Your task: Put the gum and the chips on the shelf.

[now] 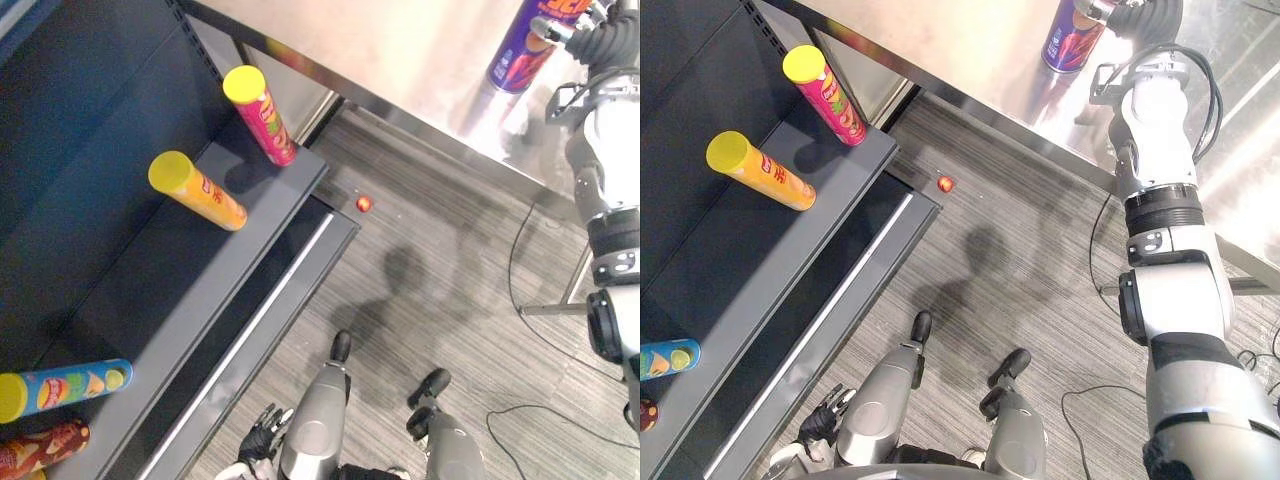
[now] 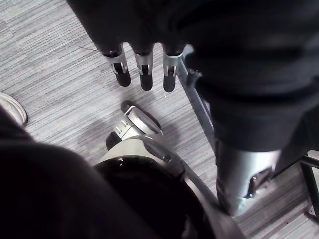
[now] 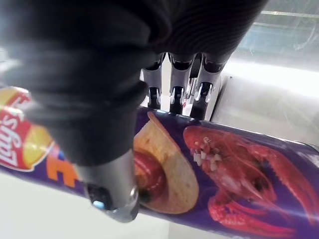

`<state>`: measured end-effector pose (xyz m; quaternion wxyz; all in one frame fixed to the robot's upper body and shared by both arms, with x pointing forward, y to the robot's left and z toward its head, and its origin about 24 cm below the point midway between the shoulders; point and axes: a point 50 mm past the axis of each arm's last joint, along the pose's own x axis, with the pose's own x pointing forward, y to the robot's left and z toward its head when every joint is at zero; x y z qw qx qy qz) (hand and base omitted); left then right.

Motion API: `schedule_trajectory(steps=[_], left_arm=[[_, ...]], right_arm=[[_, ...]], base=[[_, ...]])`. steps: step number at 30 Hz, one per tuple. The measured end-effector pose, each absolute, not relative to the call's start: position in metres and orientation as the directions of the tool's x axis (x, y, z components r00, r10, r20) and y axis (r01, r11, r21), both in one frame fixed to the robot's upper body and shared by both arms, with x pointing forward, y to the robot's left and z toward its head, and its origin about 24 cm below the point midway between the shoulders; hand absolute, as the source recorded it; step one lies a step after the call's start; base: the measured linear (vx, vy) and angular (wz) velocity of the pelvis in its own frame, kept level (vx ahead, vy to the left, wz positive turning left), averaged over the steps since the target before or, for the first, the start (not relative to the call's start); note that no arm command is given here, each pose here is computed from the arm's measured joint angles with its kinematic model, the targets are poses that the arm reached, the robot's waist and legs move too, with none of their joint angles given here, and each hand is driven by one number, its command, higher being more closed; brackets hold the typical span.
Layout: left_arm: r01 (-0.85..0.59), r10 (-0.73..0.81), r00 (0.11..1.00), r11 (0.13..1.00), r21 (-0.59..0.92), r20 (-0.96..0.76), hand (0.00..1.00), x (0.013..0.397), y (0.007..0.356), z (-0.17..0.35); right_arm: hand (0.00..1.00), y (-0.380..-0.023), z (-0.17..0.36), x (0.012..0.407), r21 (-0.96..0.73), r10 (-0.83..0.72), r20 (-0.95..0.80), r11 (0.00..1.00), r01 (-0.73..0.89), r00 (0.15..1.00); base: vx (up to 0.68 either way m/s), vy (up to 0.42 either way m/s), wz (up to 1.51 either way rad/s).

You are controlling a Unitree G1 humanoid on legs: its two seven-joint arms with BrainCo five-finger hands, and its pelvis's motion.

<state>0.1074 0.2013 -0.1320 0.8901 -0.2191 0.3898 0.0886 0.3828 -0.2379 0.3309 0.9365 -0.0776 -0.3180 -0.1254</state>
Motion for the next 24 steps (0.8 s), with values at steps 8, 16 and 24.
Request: schedule_trajectory(steps=[8, 16, 24], left_arm=[[-0.323, -0.017, 0.680, 0.890, -0.321, -0.733, 0.00, 0.107, 0.200, -0.132], [-0.328, -0.014, 0.676, 0.890, -0.318, -0.737, 0.00, 0.107, 0.201, -0.132], [-0.404, 0.048, 0.601, 0.879, -0.251, -0.797, 0.00, 0.086, 0.218, -0.137]], right_arm=[[1.00, -0.239, 0.325, 0.382, -0.067, -0.181, 0.625, 0.957, 0.283, 0.759], [1.00, -0.220, 0.320, 0.365, -0.077, -0.103, 0.705, 0.972, 0.221, 0.701], [1.00, -0.188, 0.271, 0.321, -0.087, 0.062, 0.732, 0.996, 0.003, 0.679]], base=[[0.00, 0.005, -0.01], [0.01, 0.008, -0.08], [0.05, -0.003, -0.20]])
